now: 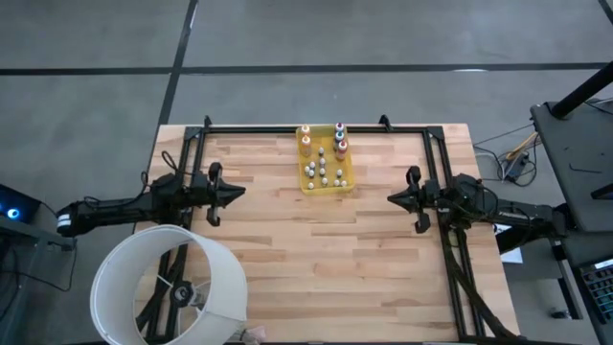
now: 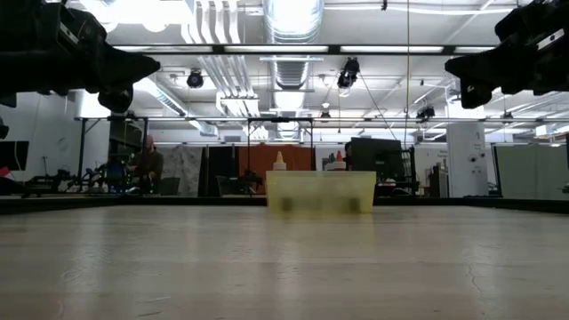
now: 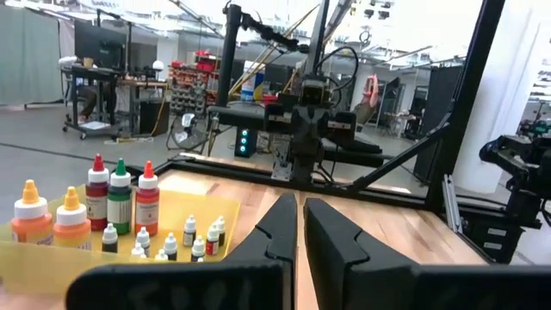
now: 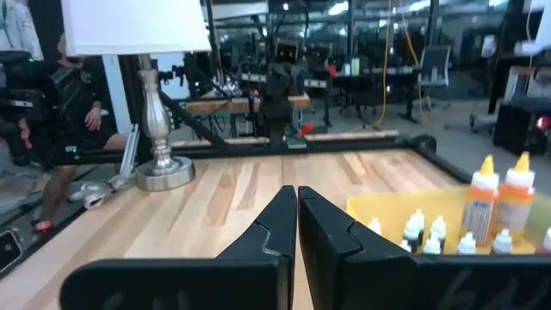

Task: Pick & Place food coloring
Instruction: Return to Home Position

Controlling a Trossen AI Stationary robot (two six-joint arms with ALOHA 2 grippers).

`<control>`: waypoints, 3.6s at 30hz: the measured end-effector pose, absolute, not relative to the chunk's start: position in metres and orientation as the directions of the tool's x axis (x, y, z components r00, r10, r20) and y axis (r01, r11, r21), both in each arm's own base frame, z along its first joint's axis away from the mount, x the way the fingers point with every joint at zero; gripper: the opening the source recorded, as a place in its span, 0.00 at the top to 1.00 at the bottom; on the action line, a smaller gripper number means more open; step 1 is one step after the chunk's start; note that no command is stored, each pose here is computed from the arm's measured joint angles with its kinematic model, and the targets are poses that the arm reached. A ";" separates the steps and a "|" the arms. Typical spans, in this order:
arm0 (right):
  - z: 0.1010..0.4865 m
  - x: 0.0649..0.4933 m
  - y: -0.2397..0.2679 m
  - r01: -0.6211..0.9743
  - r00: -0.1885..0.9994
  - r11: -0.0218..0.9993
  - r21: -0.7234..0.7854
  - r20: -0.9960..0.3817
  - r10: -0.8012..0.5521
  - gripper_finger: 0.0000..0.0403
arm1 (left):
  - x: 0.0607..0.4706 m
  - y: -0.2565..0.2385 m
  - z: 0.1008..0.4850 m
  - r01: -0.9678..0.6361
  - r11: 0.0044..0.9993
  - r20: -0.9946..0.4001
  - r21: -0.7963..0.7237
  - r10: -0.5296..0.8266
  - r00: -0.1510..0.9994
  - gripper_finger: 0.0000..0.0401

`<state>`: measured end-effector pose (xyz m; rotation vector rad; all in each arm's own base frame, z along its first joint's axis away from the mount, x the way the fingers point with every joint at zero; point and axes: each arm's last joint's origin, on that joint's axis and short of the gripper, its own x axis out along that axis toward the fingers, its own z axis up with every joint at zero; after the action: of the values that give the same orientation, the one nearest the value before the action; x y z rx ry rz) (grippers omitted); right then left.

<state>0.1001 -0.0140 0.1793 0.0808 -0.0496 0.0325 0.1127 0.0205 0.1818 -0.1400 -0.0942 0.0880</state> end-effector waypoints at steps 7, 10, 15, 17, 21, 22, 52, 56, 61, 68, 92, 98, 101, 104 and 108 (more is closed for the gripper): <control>0.180 0.094 -0.013 -0.034 0.996 0.999 0.035 0.078 0.032 0.98 | 0.111 0.020 0.180 -0.079 0.987 0.067 -0.141 0.089 0.994 1.00; 0.178 0.094 -0.013 -0.034 0.997 0.998 0.051 0.066 0.031 0.98 | 0.110 0.020 0.181 -0.072 0.988 0.077 -0.133 0.083 0.994 1.00; 0.179 0.094 -0.013 -0.034 0.997 0.998 0.048 0.066 0.031 0.98 | 0.109 0.019 0.179 -0.059 0.990 0.058 -0.125 0.067 0.996 1.00; 0.178 0.094 -0.013 -0.034 0.997 0.998 0.048 0.065 0.031 0.98 | 0.109 0.019 0.178 -0.060 0.990 0.046 -0.126 0.067 0.997 1.00; 0.178 0.094 -0.013 -0.034 0.997 0.998 0.050 0.064 0.031 0.98 | 0.109 0.019 0.178 -0.060 0.990 0.046 -0.126 0.067 0.997 1.00; 0.178 0.094 -0.013 -0.034 0.997 0.998 0.050 0.064 0.031 0.98 | 0.109 0.019 0.177 -0.061 0.990 0.044 -0.125 0.067 0.997 1.00; 0.178 0.094 -0.013 -0.038 0.998 0.990 0.132 0.060 0.031 0.98 | 0.109 0.019 0.173 -0.066 0.988 0.002 -0.137 0.067 0.998 1.00; 0.178 0.094 -0.013 -0.038 0.998 0.991 0.132 0.060 0.031 0.98 | 0.109 0.019 0.173 -0.066 0.988 0.002 -0.137 0.067 0.998 1.00; 0.178 0.094 -0.013 -0.038 0.998 0.991 0.132 0.060 0.031 0.98 | 0.109 0.019 0.173 -0.066 0.988 0.002 -0.137 0.067 0.998 1.00; 0.178 0.094 -0.013 -0.038 0.998 0.990 0.134 0.061 0.031 0.98 | 0.109 0.019 0.173 -0.066 0.988 0.001 -0.137 0.067 0.998 1.00; 0.178 0.094 -0.013 -0.038 0.998 0.991 0.132 0.060 0.031 0.98 | 0.109 0.019 0.173 -0.066 0.988 0.002 -0.137 0.067 0.998 1.00; 0.178 0.094 -0.013 -0.038 0.998 0.991 0.132 0.060 0.030 0.98 | 0.109 0.019 0.173 -0.067 0.988 0.002 -0.137 0.067 0.998 1.00; 0.178 0.094 -0.013 -0.039 0.998 0.990 0.133 0.060 0.031 0.98 | 0.109 0.019 0.173 -0.066 0.988 0.002 -0.137 0.067 0.998 1.00; 0.178 0.094 -0.013 -0.038 0.998 0.991 0.132 0.060 0.030 0.98 | 0.109 0.019 0.173 -0.066 0.988 0.002 -0.137 0.067 0.998 1.00; 0.178 0.094 -0.013 -0.038 0.998 0.990 0.132 0.060 0.031 0.98 | 0.109 0.019 0.173 -0.066 0.988 0.002 -0.137 0.067 0.998 1.00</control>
<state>0.0941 -0.0127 0.1778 0.1339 -0.0576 0.0345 0.1090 0.0188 0.1732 -0.1376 -0.0063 0.0666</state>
